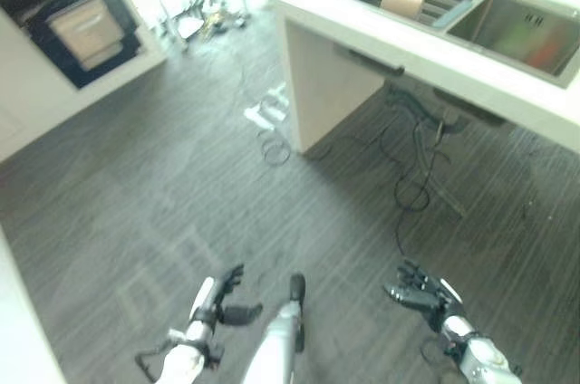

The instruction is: Place the dishes in the dishwasher.

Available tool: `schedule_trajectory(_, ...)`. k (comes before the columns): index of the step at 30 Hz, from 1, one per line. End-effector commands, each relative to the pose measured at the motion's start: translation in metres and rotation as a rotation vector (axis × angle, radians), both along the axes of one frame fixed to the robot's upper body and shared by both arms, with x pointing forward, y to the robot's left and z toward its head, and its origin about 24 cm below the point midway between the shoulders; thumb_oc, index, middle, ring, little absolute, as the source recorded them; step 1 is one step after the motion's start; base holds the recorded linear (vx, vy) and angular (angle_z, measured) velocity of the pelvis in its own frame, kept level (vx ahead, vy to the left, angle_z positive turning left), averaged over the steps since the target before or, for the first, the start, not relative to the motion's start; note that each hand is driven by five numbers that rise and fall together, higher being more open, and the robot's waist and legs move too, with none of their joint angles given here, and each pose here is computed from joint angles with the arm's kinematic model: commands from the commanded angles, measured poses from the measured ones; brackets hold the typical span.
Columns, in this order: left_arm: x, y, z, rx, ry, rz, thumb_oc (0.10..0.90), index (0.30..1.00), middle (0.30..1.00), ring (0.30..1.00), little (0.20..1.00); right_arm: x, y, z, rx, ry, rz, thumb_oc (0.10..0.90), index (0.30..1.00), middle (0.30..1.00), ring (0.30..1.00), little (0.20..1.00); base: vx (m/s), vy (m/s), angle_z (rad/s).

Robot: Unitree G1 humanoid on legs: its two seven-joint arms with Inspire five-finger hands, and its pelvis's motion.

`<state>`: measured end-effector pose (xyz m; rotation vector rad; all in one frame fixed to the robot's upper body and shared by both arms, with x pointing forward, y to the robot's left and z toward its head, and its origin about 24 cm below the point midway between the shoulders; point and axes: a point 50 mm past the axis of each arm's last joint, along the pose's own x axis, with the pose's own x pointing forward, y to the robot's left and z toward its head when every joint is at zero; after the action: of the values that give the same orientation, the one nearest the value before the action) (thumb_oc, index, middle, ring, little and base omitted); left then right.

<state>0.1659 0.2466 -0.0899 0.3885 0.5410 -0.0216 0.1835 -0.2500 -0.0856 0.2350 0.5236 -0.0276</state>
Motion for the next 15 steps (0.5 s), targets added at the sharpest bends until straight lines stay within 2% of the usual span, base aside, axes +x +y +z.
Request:
schedule_trajectory(1, 0.045, 0.007, 0.050, 0.027, -0.309, -0.026, 0.800, 0.900, 0.900, 0.900, 0.900, 0.043, -0.015, 0.044, -0.059, -0.237, -0.013, 0.800, 0.900, 0.900, 0.900, 0.900, 0.32, 0.181, -0.64)
schedule_trajectory(8, 0.056, 0.008, 0.052, 0.083, -0.287, -0.065, 0.800, 0.900, 0.900, 0.900, 0.900, 0.017, -0.015, 0.014, -0.077, -0.112, -0.055, 0.800, 0.900, 0.900, 0.900, 0.900, 0.35, 0.233, 0.05)
schedule_trajectory(11, 0.057, 0.009, 0.053, 0.090, -0.297, -0.056, 0.800, 0.900, 0.900, 0.900, 0.900, 0.008, -0.020, 0.007, -0.091, -0.087, -0.050, 0.800, 0.900, 0.900, 0.900, 0.900, 0.28, -0.070, -0.39)
schedule_trajectory(15, 0.056, 0.011, 0.051, 0.096, -0.301, -0.014, 0.800, 0.900, 0.900, 0.900, 0.900, 0.009, -0.028, 0.007, -0.102, -0.072, -0.039, 0.800, 0.900, 0.900, 0.900, 0.900, 0.33, -0.275, -0.11)
